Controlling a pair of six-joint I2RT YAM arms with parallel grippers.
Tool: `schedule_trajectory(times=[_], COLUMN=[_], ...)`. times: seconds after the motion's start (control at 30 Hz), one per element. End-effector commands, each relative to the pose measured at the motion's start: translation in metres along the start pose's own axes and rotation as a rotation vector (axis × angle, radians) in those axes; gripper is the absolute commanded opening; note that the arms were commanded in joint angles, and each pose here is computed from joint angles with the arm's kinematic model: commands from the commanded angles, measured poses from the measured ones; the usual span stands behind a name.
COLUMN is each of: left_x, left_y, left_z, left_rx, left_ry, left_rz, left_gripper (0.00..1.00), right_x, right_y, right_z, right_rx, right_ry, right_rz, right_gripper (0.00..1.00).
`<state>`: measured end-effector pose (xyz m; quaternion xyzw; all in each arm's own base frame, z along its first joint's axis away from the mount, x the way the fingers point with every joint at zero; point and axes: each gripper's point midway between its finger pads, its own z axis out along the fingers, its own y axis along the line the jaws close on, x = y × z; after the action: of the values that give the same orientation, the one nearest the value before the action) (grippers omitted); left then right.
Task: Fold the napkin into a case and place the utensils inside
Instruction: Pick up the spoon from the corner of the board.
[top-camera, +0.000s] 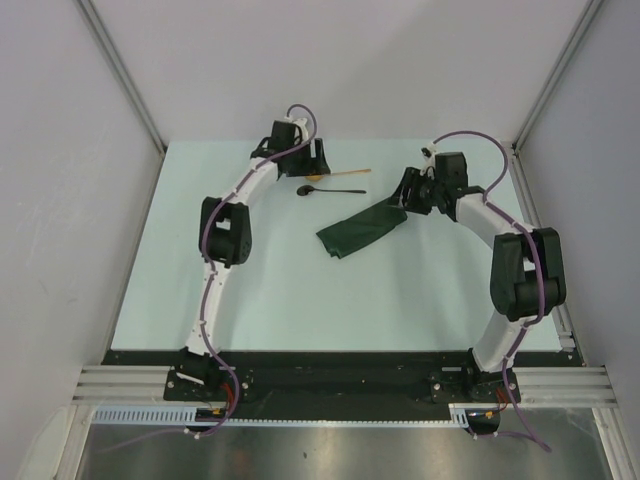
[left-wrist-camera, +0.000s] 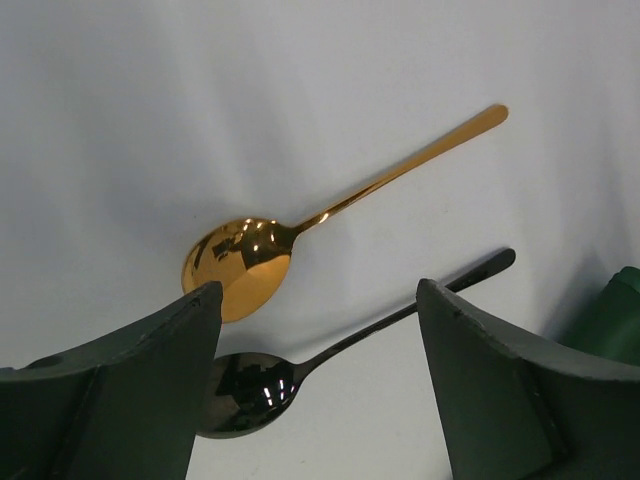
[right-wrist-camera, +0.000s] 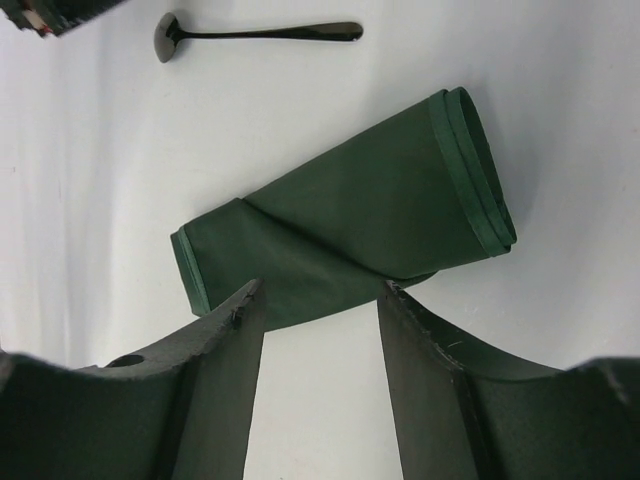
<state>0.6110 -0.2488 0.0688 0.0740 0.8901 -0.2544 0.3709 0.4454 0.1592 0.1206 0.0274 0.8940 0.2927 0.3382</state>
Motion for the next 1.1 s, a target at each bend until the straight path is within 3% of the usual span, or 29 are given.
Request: schedule_trajectory(times=[0.0,0.33,1.07], left_x=[0.012,0.051,0.112], left_y=[0.009,0.010,-0.023], left_z=[-0.003,-0.027,-0.051], left_rx=[-0.054,-0.143,-0.277], left_ry=[0.043,0.117,0.278], left_rz=[-0.123,-0.128,0.249], left_gripper=[0.83,0.78,0.70], right_x=[-0.018,-0.010,0.007], right_y=[0.019,0.028,0.034], right_z=[-0.011,-0.010,-0.018], right_rx=[-0.059,-0.071,-0.076], right_ry=[-0.068,-0.059,-0.048], right_rz=[-0.035,-0.046,-0.059], right_gripper=[0.53,0.52,0.52])
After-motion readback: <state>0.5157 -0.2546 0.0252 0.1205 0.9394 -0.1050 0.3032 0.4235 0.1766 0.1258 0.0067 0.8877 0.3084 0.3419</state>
